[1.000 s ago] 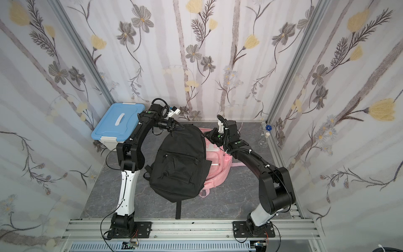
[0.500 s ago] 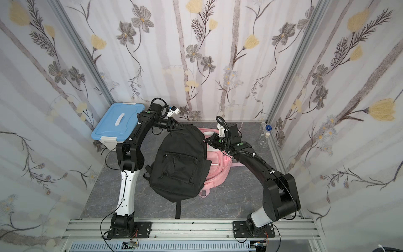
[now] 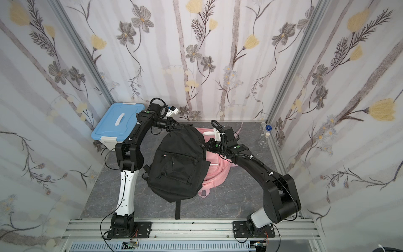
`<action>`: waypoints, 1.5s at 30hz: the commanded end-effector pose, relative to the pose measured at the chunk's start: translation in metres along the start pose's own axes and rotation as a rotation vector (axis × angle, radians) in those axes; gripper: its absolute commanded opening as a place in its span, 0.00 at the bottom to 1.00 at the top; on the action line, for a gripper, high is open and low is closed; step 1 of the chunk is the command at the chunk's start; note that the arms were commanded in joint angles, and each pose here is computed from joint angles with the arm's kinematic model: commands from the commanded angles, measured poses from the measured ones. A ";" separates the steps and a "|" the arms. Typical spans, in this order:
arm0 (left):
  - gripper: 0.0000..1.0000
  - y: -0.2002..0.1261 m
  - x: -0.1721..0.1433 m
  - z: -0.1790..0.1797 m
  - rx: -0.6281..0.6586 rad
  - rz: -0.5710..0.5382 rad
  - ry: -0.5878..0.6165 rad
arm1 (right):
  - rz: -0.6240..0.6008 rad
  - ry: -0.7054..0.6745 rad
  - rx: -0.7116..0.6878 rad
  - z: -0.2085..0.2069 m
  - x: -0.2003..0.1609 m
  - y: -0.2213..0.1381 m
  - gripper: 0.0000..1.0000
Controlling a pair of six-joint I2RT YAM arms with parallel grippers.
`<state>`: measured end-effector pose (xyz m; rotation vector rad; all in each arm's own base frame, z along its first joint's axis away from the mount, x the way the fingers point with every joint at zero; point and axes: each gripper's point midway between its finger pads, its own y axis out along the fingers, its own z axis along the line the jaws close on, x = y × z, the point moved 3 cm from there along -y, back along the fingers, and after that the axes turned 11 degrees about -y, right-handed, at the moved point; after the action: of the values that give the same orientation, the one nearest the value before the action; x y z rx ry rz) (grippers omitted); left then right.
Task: Zip up the backpack
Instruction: Zip the zipper on the backpack.
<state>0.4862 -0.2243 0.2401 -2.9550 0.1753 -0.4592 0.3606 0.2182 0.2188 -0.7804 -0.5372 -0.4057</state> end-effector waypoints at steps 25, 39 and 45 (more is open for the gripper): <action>0.00 -0.020 0.015 0.001 0.034 -0.062 0.040 | 0.263 -0.097 -0.180 -0.035 -0.078 -0.014 0.00; 0.00 -0.008 0.005 -0.002 0.037 -0.026 0.042 | 0.155 -0.035 -0.148 -0.039 -0.049 -0.008 0.00; 0.00 -0.010 0.009 0.006 0.075 -0.044 0.023 | 0.152 -0.051 -0.156 -0.034 -0.030 -0.002 0.00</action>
<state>0.4903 -0.2198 0.2310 -2.9148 0.1361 -0.4086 0.3545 0.2044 0.1958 -0.9007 -0.5620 -0.3323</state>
